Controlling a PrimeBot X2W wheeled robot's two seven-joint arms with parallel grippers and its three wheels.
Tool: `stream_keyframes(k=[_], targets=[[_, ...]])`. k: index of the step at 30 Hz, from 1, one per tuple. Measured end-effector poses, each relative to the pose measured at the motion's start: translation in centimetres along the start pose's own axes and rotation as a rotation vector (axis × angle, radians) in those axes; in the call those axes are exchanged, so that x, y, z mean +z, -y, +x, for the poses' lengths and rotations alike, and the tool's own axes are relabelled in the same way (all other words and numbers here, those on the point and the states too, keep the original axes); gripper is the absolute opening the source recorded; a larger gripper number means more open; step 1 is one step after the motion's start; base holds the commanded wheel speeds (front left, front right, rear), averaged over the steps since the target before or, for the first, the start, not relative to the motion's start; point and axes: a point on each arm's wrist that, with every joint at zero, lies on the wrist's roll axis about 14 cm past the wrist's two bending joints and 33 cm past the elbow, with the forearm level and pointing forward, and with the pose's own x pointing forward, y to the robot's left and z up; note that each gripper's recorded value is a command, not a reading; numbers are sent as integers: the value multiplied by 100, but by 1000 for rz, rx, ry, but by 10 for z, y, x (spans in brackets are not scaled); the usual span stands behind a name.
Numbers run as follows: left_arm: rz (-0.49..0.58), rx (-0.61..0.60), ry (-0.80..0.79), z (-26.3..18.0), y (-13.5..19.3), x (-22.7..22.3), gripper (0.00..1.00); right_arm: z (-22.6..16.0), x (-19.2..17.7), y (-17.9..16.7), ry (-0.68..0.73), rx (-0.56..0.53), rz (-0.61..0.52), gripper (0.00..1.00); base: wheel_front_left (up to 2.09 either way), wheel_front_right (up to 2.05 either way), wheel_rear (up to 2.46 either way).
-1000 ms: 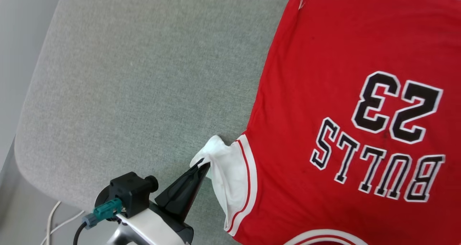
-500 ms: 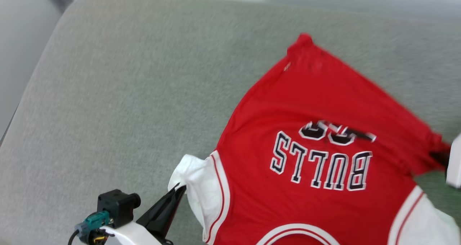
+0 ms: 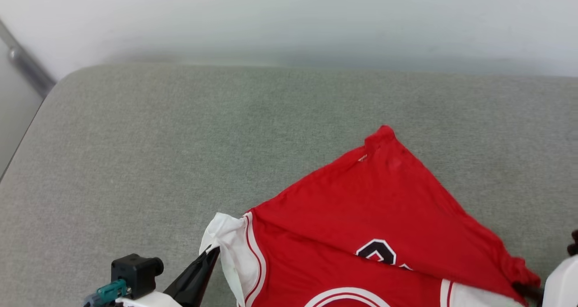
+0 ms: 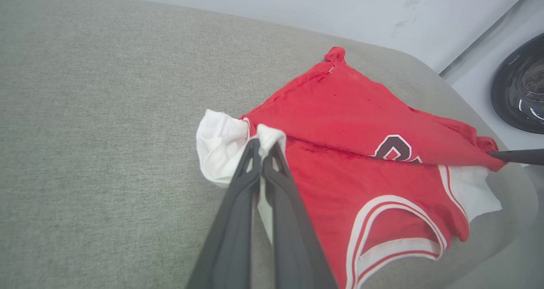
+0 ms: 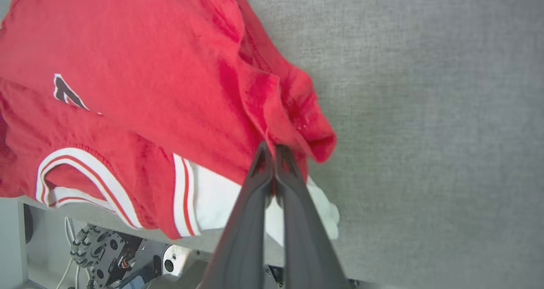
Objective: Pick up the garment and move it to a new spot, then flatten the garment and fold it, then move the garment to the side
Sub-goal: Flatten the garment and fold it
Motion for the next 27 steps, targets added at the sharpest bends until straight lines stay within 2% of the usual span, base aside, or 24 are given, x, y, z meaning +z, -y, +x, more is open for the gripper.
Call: stream_keyframes(k=[6,14,15,16,21,27], targets=[[-2,-25,19,1,9,2,0,-13,-46,3,-41,-5,74,0,0,0,0],[-8,-32,25,4,12,1,0,-12,-73,5,-67,-7,115,0,0,0,0],[-8,-33,24,4,12,0,0,-11,-72,6,-64,-6,117,25,0,0,0],[-8,-32,23,5,12,0,0,-11,-73,7,-69,-7,113,100,0,0,0],[-5,-30,24,6,11,1,0,-12,-55,1,-60,16,31,100,0,0,0],[-7,-25,41,6,11,4,0,-18,12,-29,62,121,-45,100,0,0,0]])
